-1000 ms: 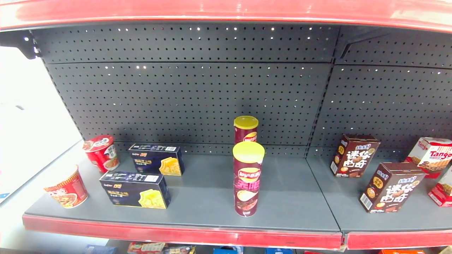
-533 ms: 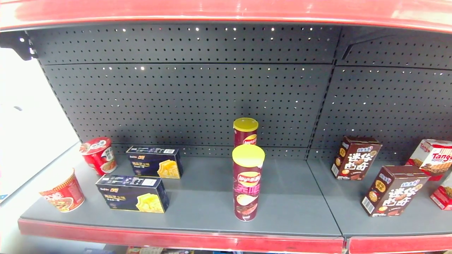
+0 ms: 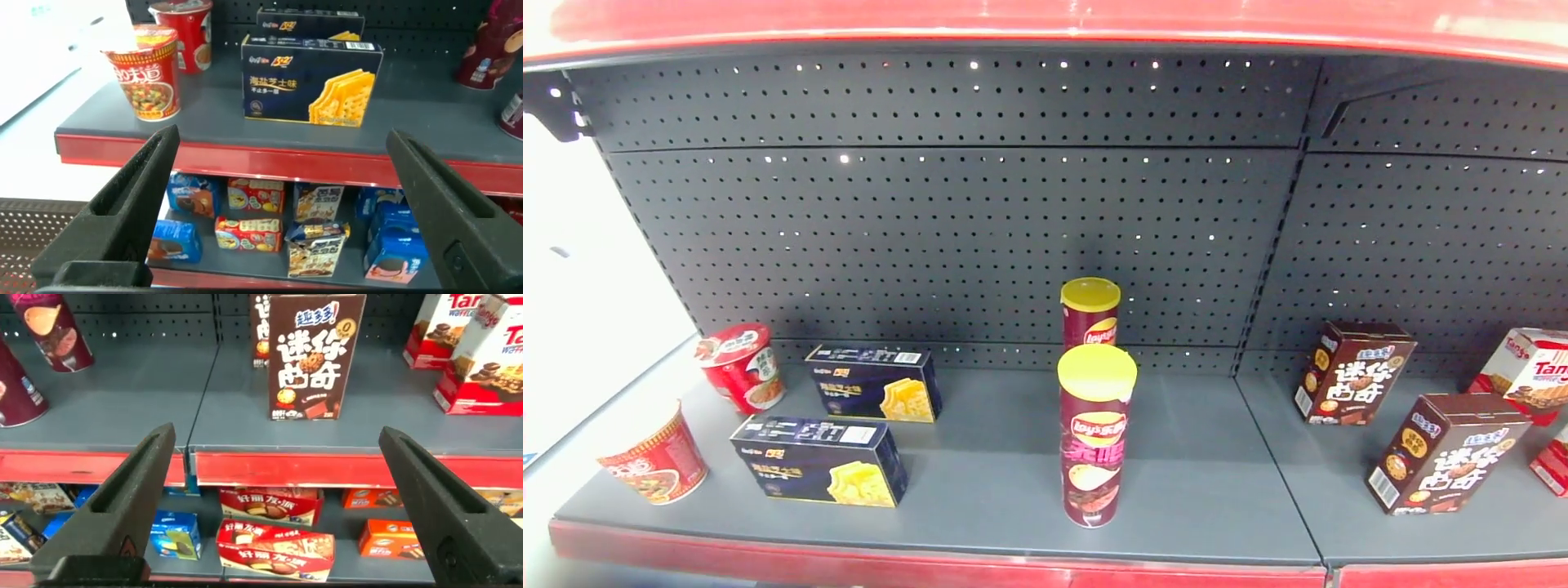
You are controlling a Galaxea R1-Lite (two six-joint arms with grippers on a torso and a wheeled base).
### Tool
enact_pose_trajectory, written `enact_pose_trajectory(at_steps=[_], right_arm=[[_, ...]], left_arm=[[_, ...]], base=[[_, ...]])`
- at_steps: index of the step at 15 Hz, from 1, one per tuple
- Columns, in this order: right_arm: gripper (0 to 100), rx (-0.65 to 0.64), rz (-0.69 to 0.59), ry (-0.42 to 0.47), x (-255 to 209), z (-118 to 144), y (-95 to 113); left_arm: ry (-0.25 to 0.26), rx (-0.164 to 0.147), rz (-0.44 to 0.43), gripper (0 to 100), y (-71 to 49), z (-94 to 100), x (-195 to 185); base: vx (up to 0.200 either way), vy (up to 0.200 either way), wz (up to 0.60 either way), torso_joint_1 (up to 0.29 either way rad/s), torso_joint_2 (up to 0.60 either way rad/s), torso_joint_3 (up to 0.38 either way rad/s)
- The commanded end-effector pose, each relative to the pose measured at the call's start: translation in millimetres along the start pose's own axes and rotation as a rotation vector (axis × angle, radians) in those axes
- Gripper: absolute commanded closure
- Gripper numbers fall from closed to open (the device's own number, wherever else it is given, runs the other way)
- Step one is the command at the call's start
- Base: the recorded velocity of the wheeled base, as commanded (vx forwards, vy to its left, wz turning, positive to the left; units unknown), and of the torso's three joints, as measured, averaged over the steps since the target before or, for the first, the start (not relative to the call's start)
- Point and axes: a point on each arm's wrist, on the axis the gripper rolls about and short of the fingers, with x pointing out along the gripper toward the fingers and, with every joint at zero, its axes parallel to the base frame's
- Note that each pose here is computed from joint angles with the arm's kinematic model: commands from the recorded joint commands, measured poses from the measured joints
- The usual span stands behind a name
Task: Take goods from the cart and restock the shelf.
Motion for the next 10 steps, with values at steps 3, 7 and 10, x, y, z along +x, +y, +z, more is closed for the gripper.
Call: enact_pose_trajectory(at_steps=[3, 7, 10], right_arm=[[0, 0.0, -0.001, 0.0, 0.1, 0.2, 0.0], [0, 0.0, 0.0, 0.002, 0.1, 0.0, 0.0], [0, 0.0, 0.0, 0.002, 0.1, 0.0, 0.0]], left_arm=[[0.002, 0.0, -0.001, 0, 0.0, -0.2, 0.1], [0.002, 0.0, -0.001, 0, 0.0, -0.2, 0.1], [0.004, 0.0, -0.001, 0, 0.0, -0.6, 0.3]], base=[[0.0, 0.0, 0.0, 0.0, 0.0, 0.0], [0.0, 0.0, 0.0, 0.0, 0.0, 0.0], [0.0, 0.0, 0.0, 0.0, 0.0, 0.0]])
